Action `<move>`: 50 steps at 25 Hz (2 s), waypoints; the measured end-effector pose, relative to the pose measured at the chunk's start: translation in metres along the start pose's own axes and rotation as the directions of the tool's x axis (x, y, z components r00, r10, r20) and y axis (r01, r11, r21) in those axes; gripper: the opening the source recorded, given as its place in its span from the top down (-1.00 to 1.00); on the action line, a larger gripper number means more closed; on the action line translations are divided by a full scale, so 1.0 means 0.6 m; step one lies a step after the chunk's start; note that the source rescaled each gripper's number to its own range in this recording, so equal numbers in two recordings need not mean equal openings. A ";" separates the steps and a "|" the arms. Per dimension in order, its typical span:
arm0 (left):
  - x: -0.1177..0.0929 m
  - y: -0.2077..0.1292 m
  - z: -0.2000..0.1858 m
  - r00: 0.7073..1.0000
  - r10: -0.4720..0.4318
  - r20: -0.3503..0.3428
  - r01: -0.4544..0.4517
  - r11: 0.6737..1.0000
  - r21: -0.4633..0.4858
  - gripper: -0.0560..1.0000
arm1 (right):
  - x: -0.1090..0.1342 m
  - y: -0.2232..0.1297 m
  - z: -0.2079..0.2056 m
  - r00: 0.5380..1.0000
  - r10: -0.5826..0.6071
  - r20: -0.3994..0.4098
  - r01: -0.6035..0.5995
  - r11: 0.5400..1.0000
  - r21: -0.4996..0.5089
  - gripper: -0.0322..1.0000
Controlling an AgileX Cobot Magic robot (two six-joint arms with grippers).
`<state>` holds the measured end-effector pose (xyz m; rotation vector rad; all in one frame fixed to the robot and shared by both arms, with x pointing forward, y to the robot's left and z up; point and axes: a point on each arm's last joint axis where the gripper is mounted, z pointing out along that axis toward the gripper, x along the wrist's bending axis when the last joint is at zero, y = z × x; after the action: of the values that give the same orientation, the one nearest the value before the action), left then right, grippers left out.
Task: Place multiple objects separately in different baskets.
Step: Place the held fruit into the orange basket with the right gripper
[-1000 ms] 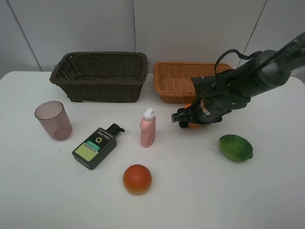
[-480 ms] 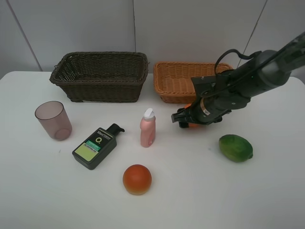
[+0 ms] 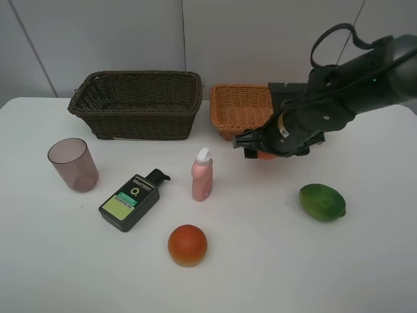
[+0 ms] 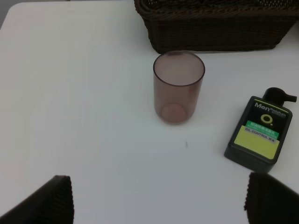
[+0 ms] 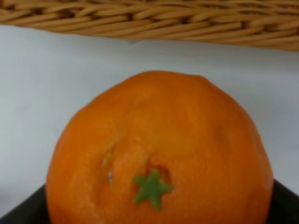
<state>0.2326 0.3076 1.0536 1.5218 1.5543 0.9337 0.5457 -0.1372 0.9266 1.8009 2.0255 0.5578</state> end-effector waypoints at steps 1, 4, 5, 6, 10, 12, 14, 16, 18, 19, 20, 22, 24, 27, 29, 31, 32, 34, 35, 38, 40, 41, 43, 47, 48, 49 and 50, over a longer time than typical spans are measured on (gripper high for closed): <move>0.000 0.000 0.000 1.000 0.000 0.000 0.000 1.000 0.000 -0.91 | 0.000 -0.001 -0.006 1.000 -0.005 -0.002 0.006 1.000 0.015 -0.31; 0.000 0.000 0.000 1.000 0.000 0.000 0.000 1.000 0.000 -0.91 | -0.001 -0.003 -0.027 1.000 -0.025 -0.018 0.026 0.998 0.061 -0.31; 0.000 0.000 0.000 1.000 0.000 0.000 0.000 1.000 0.000 -0.91 | -0.001 -0.004 -0.033 0.999 -0.034 -0.024 0.036 0.996 0.083 -0.31; 0.000 0.000 0.000 1.000 0.000 0.000 0.000 1.000 0.000 -0.91 | -0.001 -0.002 -0.039 0.999 -0.041 -0.028 0.044 0.994 0.099 -0.31; 0.000 0.000 0.000 1.000 0.000 0.000 0.000 1.000 0.000 -0.91 | -0.006 0.031 -0.062 0.996 -0.081 -0.045 0.087 0.983 0.162 -0.31; 0.000 0.000 0.000 1.000 0.000 0.000 0.000 1.000 0.000 -0.91 | -0.012 0.056 -0.076 0.993 -0.106 -0.046 0.112 0.979 0.169 -0.31; 0.000 0.000 0.000 1.000 0.000 0.000 0.000 1.000 0.000 -0.91 | -0.022 0.086 -0.090 0.994 -0.107 -0.037 0.111 0.983 0.144 -0.31; 0.000 0.000 0.000 1.000 0.000 0.000 0.000 1.000 0.000 -0.91 | -0.036 0.115 -0.100 0.996 -0.087 -0.029 0.090 0.991 0.103 -0.31; 0.000 0.000 0.000 1.000 0.000 0.000 0.000 1.000 0.000 -0.91 | -0.053 0.144 -0.107 0.998 -0.059 -0.015 0.060 0.996 0.062 -0.31; 0.000 0.000 0.000 1.000 0.000 0.000 0.000 1.000 0.000 -0.91 | -0.060 0.158 -0.108 0.999 -0.049 -0.005 0.050 0.998 0.044 -0.31; 0.000 0.000 0.000 1.000 0.000 0.000 0.000 1.000 0.000 -0.91 | -0.069 0.169 -0.104 0.999 -0.041 0.009 0.040 0.998 0.039 -0.31; 0.000 0.000 0.000 1.000 0.000 0.000 0.000 1.000 0.000 -0.91 | -0.081 0.189 -0.089 0.999 -0.036 0.030 0.035 0.999 0.041 -0.31; 0.000 0.000 0.000 1.000 0.000 0.000 0.000 1.000 0.000 -0.91 | -0.088 0.205 -0.068 0.998 -0.041 0.040 0.039 0.998 0.048 -0.31; 0.000 0.000 0.000 1.000 0.000 0.000 0.000 1.000 0.000 -0.91 | -0.094 0.222 -0.034 0.998 -0.048 0.051 0.045 0.997 0.058 -0.31; 0.000 0.000 0.000 1.000 0.000 0.000 0.000 1.000 0.000 -0.91 | -0.096 0.228 -0.009 0.997 -0.045 0.055 0.041 0.997 0.069 -0.31; 0.000 0.000 0.000 1.000 0.000 0.000 0.000 1.000 0.000 -0.91 | -0.098 0.232 0.014 0.997 -0.043 0.060 0.038 0.996 0.081 -0.31; 0.000 0.000 0.000 1.000 0.000 0.000 0.000 1.000 0.000 -0.91 | -0.098 0.232 0.027 0.997 -0.043 0.061 0.038 0.995 0.088 -0.31; 0.000 0.000 0.000 1.000 0.000 0.000 0.000 1.000 0.000 -0.91 | -0.100 0.231 0.051 0.997 -0.041 0.060 0.036 0.995 0.088 -0.31; 0.000 0.000 0.000 1.000 0.000 0.000 0.000 1.000 0.000 -0.91 | -0.102 0.228 0.064 0.997 -0.040 0.060 0.035 0.995 0.091 -0.31; 0.000 0.000 0.000 1.000 0.000 0.000 0.000 1.000 0.000 -0.91 | -0.102 0.222 0.097 0.998 -0.042 0.053 0.037 0.996 0.083 -0.31; 0.000 0.000 0.000 1.000 0.000 0.000 0.000 1.000 0.000 -0.91 | -0.100 0.219 0.112 0.998 -0.044 0.046 0.041 0.997 0.071 -0.31; 0.000 0.000 0.000 1.000 0.000 0.000 0.000 1.000 0.000 -0.91 | -0.099 0.219 0.117 0.998 -0.045 0.042 0.042 0.997 0.062 -0.31; 0.000 0.000 0.000 1.000 0.000 0.000 0.000 1.000 0.000 -0.91 | -0.097 0.219 0.126 0.998 -0.046 0.035 0.045 0.998 0.044 -0.31; 0.000 0.000 0.000 1.000 0.000 0.000 0.000 1.000 0.000 -0.91 | -0.095 0.220 0.139 0.999 -0.048 0.022 0.048 0.999 0.011 -0.31; 0.000 0.000 0.000 1.000 0.000 0.000 0.000 1.000 0.000 -0.91 | -0.094 0.220 0.142 0.999 -0.048 0.021 0.048 0.999 0.007 -0.31; 0.000 0.000 0.000 1.000 0.000 0.000 0.000 1.000 0.000 -0.91 | -0.094 0.218 0.147 0.999 -0.049 0.020 0.049 0.999 0.012 -0.31; 0.000 0.000 0.000 1.000 0.000 0.000 0.000 1.000 0.000 -0.91 | -0.094 0.215 0.152 0.999 -0.050 0.020 0.050 0.999 0.016 -0.31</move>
<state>0.2326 0.3076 1.0536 1.5218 1.5543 0.9337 0.7089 -0.1753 0.9173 1.7527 2.0603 0.5081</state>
